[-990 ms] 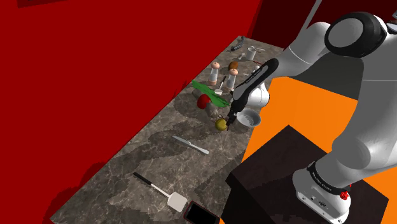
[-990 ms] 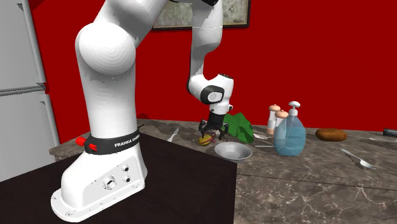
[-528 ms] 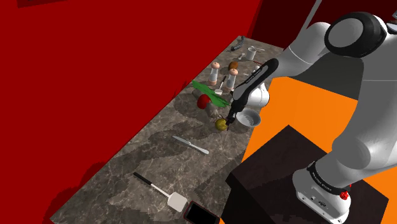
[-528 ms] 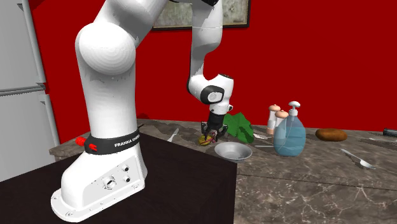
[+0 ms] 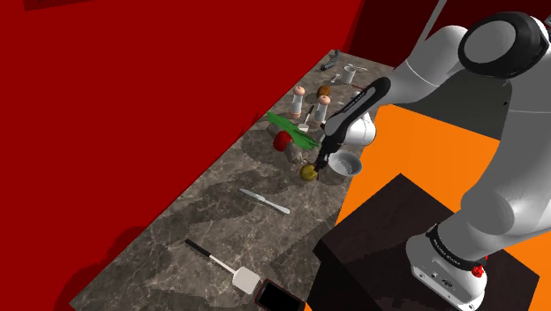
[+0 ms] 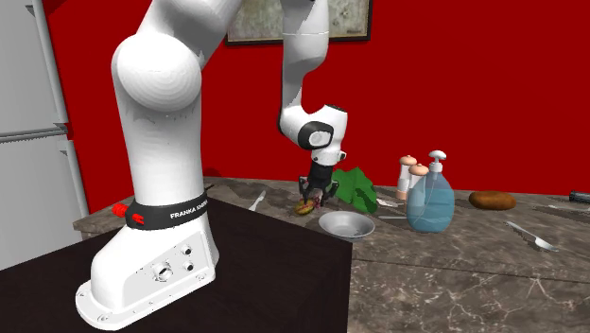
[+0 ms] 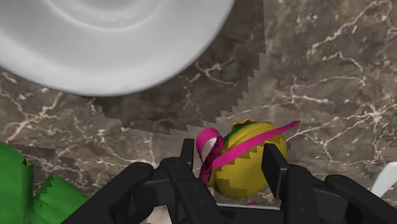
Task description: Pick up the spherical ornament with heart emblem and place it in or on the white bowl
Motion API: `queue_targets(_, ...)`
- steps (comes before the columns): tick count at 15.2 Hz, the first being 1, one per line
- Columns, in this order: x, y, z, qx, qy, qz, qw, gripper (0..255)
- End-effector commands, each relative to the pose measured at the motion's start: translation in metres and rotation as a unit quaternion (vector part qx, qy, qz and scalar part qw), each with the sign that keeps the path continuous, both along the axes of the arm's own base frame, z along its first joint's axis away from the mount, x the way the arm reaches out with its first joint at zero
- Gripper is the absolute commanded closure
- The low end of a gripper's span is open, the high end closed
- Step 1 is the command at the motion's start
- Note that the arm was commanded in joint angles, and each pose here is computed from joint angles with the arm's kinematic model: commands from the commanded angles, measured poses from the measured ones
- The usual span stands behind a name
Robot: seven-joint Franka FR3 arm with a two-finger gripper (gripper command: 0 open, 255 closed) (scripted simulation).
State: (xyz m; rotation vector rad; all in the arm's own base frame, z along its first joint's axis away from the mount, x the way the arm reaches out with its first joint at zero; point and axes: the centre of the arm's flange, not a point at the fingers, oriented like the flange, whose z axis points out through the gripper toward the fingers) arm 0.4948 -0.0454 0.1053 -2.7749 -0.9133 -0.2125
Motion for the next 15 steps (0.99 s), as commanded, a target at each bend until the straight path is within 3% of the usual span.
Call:
queue_targets(1, 0.0, 0.0, 0.011, 0.0, 0.0, 0.0, 1.0, 255)
queue_targets(14, 0.001, 0.0, 0.069, 0.0, -0.001, 0.0, 1.0, 255)
queue_targets(15, 0.001, 0.0, 0.069, 0.0, -0.001, 0.0, 1.0, 0)
